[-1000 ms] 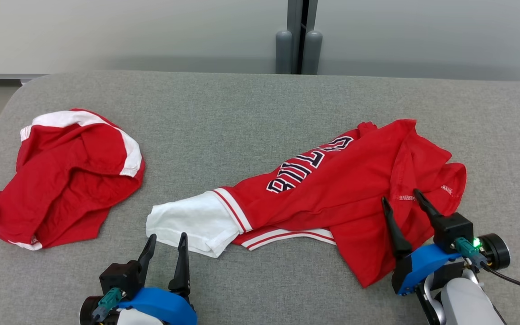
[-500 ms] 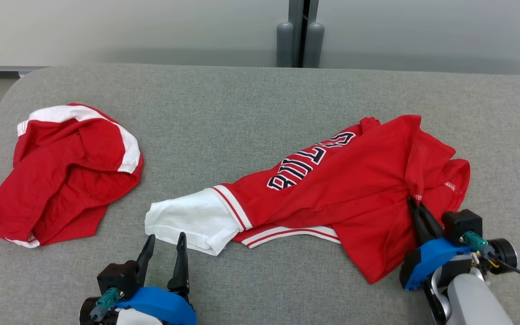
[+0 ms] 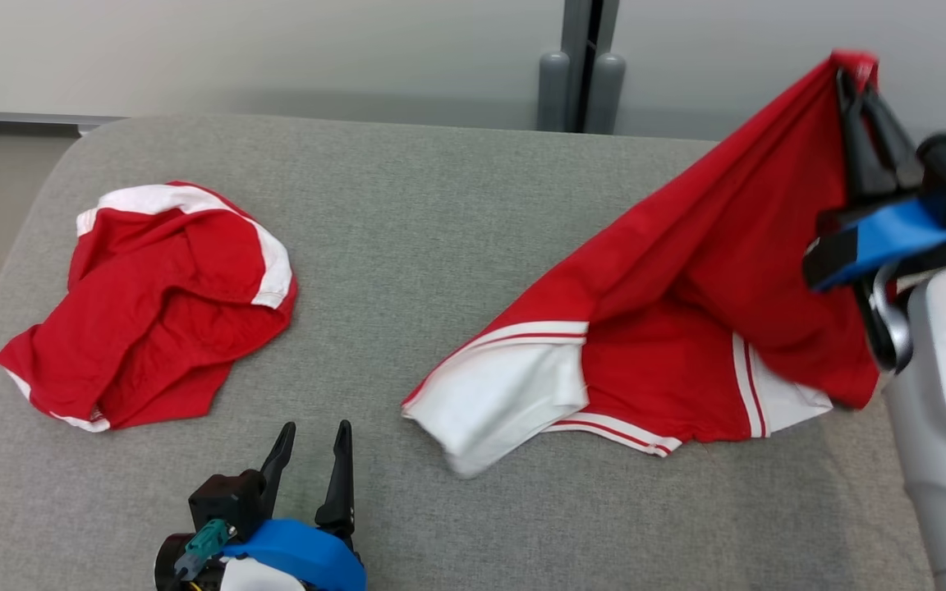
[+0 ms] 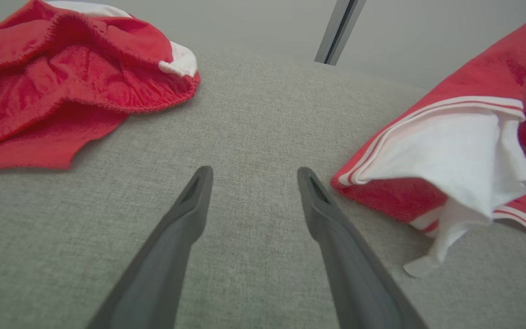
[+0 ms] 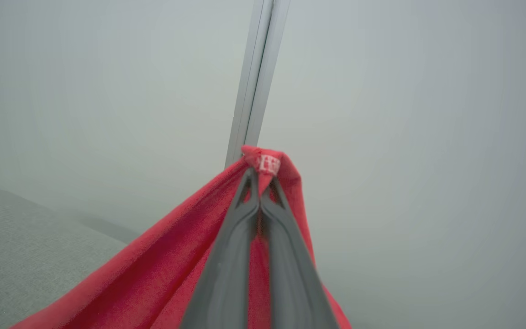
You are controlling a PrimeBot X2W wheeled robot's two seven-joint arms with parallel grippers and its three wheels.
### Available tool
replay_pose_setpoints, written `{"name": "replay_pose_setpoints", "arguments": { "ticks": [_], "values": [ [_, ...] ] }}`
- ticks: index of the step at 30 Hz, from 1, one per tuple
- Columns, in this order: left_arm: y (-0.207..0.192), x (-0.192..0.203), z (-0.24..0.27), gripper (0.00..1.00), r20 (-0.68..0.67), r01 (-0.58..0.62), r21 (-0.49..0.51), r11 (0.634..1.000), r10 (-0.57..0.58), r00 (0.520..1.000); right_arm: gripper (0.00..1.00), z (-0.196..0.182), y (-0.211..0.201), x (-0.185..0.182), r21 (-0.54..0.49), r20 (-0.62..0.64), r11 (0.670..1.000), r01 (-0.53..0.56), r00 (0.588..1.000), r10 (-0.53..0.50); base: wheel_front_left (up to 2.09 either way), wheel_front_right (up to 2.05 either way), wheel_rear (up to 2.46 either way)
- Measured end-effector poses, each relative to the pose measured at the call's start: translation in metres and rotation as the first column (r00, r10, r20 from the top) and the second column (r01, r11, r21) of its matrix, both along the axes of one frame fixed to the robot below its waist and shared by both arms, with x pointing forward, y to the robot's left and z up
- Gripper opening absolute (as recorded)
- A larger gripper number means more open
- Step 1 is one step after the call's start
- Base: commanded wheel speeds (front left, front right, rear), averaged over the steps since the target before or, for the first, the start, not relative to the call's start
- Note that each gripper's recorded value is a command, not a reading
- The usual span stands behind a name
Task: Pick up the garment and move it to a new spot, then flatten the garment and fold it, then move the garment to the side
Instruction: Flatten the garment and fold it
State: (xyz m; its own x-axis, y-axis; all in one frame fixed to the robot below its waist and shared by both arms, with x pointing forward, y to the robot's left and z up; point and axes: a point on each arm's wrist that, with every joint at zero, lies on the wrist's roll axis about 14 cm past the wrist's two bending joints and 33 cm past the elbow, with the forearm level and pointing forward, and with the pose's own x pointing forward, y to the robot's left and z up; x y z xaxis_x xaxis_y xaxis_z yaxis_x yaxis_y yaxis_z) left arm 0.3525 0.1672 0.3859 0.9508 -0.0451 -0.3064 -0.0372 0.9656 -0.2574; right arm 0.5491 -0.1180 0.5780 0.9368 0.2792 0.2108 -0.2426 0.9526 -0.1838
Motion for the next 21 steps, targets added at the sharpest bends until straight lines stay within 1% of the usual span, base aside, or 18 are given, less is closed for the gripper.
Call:
{"name": "replay_pose_setpoints", "arguments": {
  "ticks": [2, 4, 6, 8, 11, 14, 16, 18, 19, 20, 21],
  "values": [
    [0.003, -0.004, 0.000, 1.00, -0.001, -0.010, 0.002, 1.000, 0.010, 1.000, 0.00, 0.026, 0.010, 0.007, -0.009, 0.064, 1.000, -0.030, 0.997, 0.030, 0.00, 0.00, 0.00],
    [0.006, -0.008, 0.000, 1.00, -0.004, -0.021, 0.001, 1.000, 0.021, 1.000, 0.00, 0.041, 0.021, 0.008, -0.020, 0.100, 0.998, -0.064, 0.993, 0.066, 0.00, 0.00, 0.00],
    [0.007, -0.012, -0.002, 1.00, -0.013, -0.030, -0.003, 1.000, 0.030, 0.999, 0.00, 0.046, 0.032, 0.003, -0.012, 0.114, 0.995, -0.101, 0.988, 0.101, 0.00, 0.00, 0.00],
    [0.008, -0.014, -0.005, 1.00, -0.022, -0.037, -0.001, 0.999, 0.037, 0.999, 0.00, 0.044, 0.040, -0.005, 0.002, 0.112, 0.991, -0.134, 0.985, 0.133, 0.00, 0.00, 0.00],
    [0.005, -0.016, -0.009, 1.00, -0.036, -0.027, -0.004, 1.000, 0.027, 0.999, 0.00, 0.008, 0.032, -0.026, 0.053, 0.027, 0.989, -0.137, 0.990, 0.136, 0.00, 0.00, 0.00],
    [-0.002, -0.013, -0.011, 1.00, -0.040, -0.005, -0.008, 1.000, 0.005, 0.999, 0.00, -0.044, 0.002, -0.056, 0.125, -0.111, 0.990, -0.065, 0.991, 0.079, 0.00, 0.00, 0.00],
    [-0.008, -0.010, -0.012, 1.00, -0.041, 0.017, -0.006, 1.000, -0.017, 0.999, 0.00, -0.086, -0.022, -0.083, 0.161, -0.231, 0.987, 0.016, 0.973, 0.022, 0.00, 0.00, 0.00],
    [-0.014, -0.006, -0.012, 1.00, -0.037, 0.038, -0.003, 0.999, -0.038, 0.999, 0.00, -0.127, -0.041, -0.114, 0.169, -0.351, 0.982, 0.086, 0.936, -0.021, 0.00, 0.00, 0.00],
    [-0.017, -0.004, -0.011, 1.00, -0.034, 0.049, -0.003, 0.999, -0.049, 0.998, 0.06, -0.144, -0.049, -0.129, 0.184, -0.408, 0.975, 0.128, 0.912, -0.042, 0.00, 0.00, 0.00],
    [-0.021, -0.001, -0.011, 1.00, -0.031, 0.067, 0.000, 0.998, -0.067, 0.997, 0.06, -0.162, -0.060, -0.142, 0.192, -0.464, 0.965, 0.180, 0.883, -0.073, 0.00, 0.00, 0.00],
    [-0.024, 0.001, -0.010, 1.00, -0.027, 0.081, 0.000, 0.997, -0.081, 0.996, 0.43, -0.175, -0.072, -0.154, 0.188, -0.507, 0.954, 0.231, 0.855, -0.107, 0.00, 0.00, 0.00]
  ]
}}
